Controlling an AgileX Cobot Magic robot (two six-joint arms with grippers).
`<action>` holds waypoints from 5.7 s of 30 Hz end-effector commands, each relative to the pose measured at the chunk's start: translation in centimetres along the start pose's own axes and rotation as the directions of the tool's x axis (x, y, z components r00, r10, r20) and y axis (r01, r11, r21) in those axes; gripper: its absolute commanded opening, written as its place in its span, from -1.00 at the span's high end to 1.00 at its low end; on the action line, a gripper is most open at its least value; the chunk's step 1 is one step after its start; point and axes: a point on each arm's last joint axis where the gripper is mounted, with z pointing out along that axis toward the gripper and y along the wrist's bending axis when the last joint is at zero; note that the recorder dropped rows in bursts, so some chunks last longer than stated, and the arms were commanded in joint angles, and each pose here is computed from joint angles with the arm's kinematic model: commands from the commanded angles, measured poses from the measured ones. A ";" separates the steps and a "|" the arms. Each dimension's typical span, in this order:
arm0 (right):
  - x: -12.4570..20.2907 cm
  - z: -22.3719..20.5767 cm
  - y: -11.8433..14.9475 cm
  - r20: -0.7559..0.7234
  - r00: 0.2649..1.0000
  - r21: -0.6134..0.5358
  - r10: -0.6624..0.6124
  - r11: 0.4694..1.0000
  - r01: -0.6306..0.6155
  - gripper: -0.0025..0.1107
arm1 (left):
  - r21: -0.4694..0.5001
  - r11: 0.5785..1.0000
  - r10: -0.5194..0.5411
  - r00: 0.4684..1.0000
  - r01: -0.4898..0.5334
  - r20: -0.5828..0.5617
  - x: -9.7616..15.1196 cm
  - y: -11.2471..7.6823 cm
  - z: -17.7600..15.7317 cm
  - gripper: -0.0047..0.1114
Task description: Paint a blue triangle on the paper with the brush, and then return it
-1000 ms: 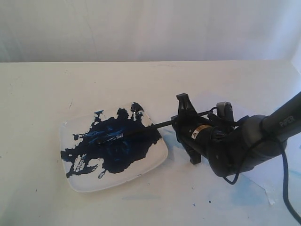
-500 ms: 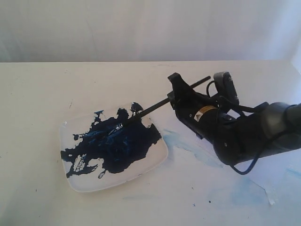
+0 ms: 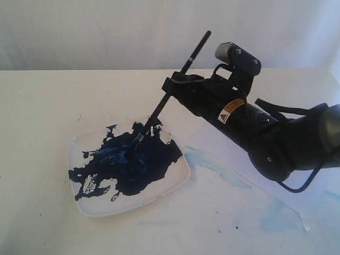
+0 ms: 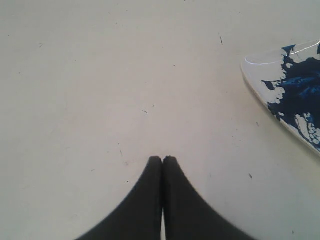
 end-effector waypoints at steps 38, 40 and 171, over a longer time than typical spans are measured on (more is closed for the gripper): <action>-1.6 0.1 4.7 -0.061 0.797 -0.348 -0.601 0.761 0.547 0.96 | 0.000 1.000 -0.009 1.000 0.009 0.001 0.1 0.0 0.0 0.92; -2.5 -0.4 5.4 -0.031 0.797 -0.346 -0.603 0.755 0.557 0.96 | 0.000 1.000 -0.009 1.000 0.009 0.001 0.1 0.0 0.0 0.92; -14.8 -15.0 -3.4 0.008 0.918 0.445 -0.397 0.823 0.352 0.96 | 0.794 0.398 0.460 0.849 -0.459 0.260 -13.8 -34.5 31.8 0.92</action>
